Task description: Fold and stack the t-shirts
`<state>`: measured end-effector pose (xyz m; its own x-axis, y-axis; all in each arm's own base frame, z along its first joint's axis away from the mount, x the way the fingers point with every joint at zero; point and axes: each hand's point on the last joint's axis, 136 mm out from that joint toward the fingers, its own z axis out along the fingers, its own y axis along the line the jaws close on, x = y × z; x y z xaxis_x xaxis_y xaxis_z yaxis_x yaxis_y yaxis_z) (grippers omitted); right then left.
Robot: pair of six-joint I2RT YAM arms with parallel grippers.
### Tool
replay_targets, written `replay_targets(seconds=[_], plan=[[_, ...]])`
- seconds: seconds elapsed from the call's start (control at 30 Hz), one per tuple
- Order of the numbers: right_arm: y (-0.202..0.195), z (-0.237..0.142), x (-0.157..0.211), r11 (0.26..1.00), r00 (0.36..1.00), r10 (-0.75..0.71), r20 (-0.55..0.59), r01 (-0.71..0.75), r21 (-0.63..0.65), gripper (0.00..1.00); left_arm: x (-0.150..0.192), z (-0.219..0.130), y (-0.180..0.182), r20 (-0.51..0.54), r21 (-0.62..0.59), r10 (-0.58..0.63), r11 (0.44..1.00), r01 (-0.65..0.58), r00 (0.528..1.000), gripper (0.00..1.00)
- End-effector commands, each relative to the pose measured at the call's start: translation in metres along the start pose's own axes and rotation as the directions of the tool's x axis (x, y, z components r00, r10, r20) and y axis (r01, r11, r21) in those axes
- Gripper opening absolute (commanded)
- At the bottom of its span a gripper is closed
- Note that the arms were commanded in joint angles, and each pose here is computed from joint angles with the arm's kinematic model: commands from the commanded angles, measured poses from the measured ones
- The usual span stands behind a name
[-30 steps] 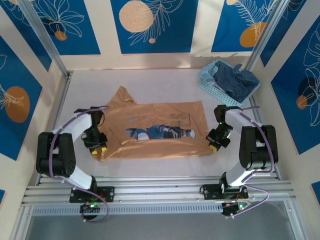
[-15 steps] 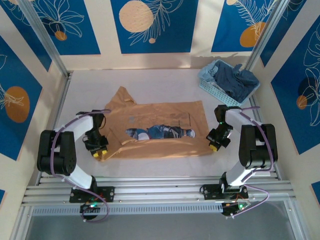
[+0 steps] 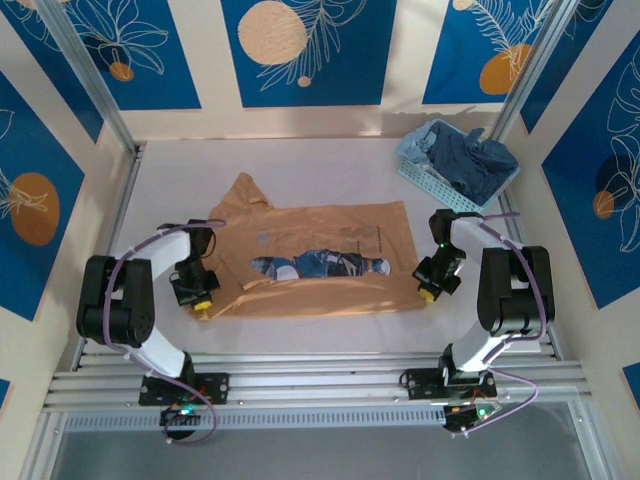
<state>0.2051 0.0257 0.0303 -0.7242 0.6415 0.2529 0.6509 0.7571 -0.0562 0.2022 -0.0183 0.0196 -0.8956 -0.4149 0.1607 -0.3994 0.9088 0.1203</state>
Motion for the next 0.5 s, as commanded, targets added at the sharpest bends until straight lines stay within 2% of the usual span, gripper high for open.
replay_targets(seconds=[0.0, 0.13, 0.47], plan=[[0.002, -0.004, -0.003, 1.0, 1.0, 0.001, -0.002, -0.001, -0.007, 0.0, -0.001, -0.009, 0.006, 0.021, -0.034, 0.004, 0.999, -0.003, 1.0, 0.01], [0.001, -0.003, -0.004, 1.0, 1.0, 0.004, -0.004, -0.004, -0.005, 0.0, -0.001, -0.018, 0.01, 0.023, -0.058, 0.011, 0.998, -0.009, 1.0, 0.02], [0.002, -0.003, -0.007, 1.0, 1.0, 0.0, -0.002, 0.0, -0.006, 0.0, -0.006, -0.021, 0.013, 0.018, -0.093, 0.044, 0.995, -0.042, 0.999, 0.12]])
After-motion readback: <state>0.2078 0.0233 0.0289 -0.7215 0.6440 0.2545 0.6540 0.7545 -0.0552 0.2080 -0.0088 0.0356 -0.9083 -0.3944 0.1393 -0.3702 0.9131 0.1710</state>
